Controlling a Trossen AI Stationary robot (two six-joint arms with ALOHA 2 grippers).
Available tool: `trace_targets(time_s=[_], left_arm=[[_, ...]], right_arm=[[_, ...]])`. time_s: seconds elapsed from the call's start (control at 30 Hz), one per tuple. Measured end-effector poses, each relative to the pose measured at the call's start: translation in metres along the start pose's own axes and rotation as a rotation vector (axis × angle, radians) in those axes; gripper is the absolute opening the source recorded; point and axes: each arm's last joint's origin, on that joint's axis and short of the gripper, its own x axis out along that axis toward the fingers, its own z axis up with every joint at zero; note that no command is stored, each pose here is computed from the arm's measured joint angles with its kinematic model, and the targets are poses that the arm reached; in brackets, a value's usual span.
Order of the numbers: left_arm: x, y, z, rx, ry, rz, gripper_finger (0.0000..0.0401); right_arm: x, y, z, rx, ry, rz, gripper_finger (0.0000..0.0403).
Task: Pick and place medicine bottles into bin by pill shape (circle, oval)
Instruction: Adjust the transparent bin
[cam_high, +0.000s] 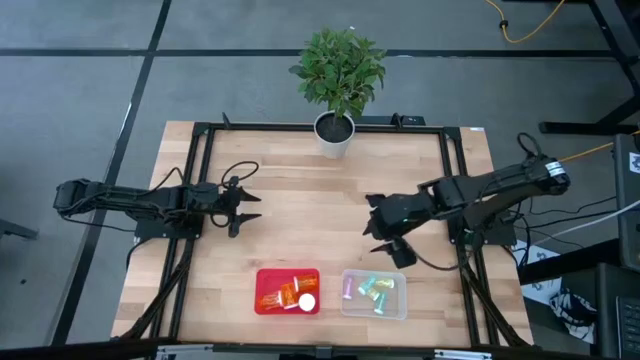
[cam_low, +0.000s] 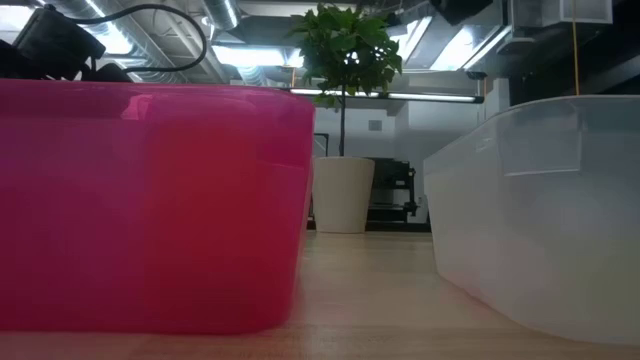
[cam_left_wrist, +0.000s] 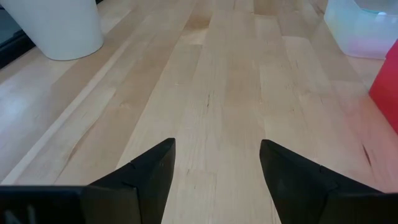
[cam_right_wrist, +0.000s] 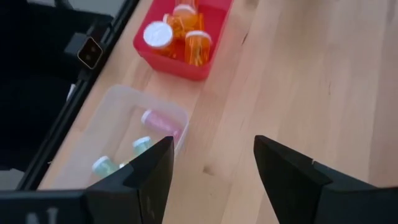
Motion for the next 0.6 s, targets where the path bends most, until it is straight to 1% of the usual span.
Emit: trace_targets(time_s=[0.13,0.3,0.43,0.6], left_arm=[[0.0,0.0,0.0,0.0,0.0,0.0,0.0228],[0.0,0.0,0.0,0.0,0.0,0.0,0.0228],[0.0,0.0,0.0,0.0,-0.001,0.0,0.0228],[0.0,0.0,0.0,0.0,-0.001,0.0,0.0228]], right_arm=[[-0.016,0.002,-0.021,-0.01,-0.12,-0.004,0.0225],[-0.023,0.004,-0.062,0.029,-0.261,-0.001,0.0225],[-0.015,0.004,-0.097,0.05,-0.342,0.003,0.0225],[-0.001,0.004,-0.133,0.058,-0.452,0.009,0.0225]])
